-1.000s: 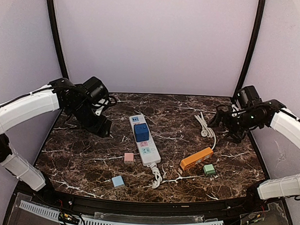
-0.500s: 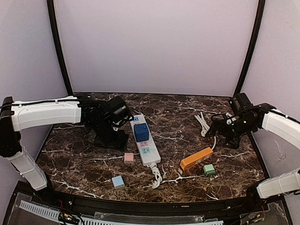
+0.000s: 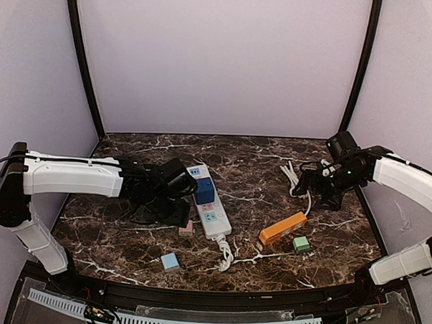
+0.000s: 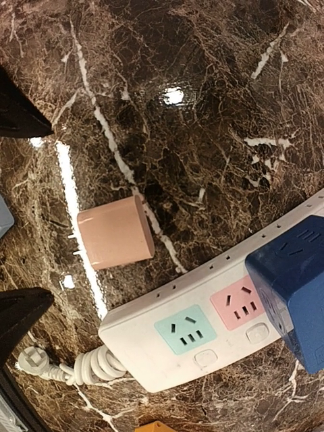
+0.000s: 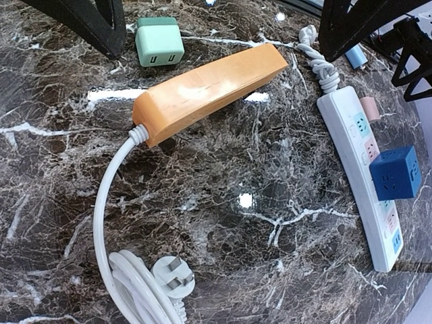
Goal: Insert the plug
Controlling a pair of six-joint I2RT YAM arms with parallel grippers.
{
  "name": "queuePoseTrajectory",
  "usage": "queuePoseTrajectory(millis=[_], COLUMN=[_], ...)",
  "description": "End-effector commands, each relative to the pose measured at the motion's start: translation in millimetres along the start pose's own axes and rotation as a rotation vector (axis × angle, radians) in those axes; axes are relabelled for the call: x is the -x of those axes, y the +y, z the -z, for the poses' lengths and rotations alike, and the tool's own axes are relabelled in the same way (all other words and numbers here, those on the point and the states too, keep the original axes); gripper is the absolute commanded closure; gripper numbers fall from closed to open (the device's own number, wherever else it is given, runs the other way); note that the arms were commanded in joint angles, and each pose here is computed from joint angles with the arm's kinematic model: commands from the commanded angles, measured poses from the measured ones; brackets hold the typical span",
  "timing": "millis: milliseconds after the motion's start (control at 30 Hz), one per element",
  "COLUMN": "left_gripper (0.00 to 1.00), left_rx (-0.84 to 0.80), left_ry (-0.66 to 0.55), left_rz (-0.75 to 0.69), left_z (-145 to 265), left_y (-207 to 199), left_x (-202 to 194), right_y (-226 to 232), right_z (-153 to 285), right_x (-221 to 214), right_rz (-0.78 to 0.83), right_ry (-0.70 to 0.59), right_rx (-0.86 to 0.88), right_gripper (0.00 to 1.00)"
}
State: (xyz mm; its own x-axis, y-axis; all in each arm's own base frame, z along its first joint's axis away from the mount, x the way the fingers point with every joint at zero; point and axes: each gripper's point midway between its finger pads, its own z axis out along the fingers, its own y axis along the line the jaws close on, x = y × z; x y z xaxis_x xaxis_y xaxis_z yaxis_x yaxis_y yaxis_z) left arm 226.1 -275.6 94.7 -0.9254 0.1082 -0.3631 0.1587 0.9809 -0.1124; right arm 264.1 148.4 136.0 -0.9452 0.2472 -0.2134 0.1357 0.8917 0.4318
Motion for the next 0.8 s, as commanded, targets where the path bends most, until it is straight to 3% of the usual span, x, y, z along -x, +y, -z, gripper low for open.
queuePoseTrajectory(millis=[0, 767], left_gripper=[0.25, 0.27], left_rx=[-0.009, 0.043], left_ry=[-0.052, 0.020], left_rz=[0.037, 0.047], left_z=[-5, -51], left_y=[-3, -16], left_x=[4, -10], right_y=[10, 7], right_z=[5, 9], right_x=[5, -6], right_rz=[0.029, -0.026], right_ry=[-0.018, 0.009], right_rx=[0.034, 0.035], right_gripper=[0.01, 0.02])
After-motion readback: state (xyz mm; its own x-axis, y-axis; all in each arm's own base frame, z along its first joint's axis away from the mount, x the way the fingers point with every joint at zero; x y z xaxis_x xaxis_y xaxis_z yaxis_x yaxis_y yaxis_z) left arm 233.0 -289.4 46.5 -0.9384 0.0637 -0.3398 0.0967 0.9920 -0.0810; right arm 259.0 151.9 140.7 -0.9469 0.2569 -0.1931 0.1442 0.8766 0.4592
